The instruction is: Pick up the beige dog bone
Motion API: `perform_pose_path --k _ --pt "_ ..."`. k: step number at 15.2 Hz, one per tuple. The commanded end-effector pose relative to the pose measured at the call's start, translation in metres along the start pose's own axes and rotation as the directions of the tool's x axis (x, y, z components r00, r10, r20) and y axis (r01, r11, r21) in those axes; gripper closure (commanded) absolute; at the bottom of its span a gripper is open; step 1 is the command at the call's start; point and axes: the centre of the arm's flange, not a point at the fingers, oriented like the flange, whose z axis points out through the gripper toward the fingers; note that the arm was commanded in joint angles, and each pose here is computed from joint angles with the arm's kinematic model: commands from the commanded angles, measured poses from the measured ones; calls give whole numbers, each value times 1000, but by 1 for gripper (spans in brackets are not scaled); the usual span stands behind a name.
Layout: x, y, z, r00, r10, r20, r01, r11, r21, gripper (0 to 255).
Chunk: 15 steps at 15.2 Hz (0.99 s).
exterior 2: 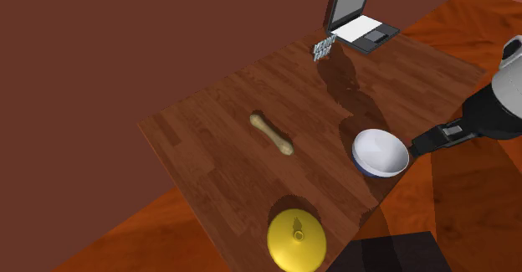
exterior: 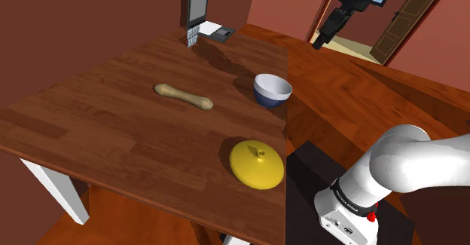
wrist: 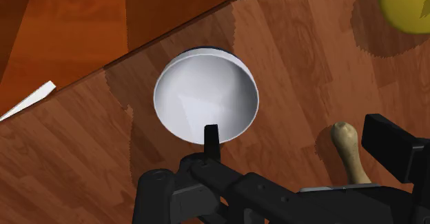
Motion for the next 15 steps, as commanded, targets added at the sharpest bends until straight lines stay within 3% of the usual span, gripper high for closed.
perform_pose_path --k 1,15 --pt "0 0 0 1000 0 0 0 1000 0 0" --pt "126 -80 113 986 -164 30 164 986 14 0"
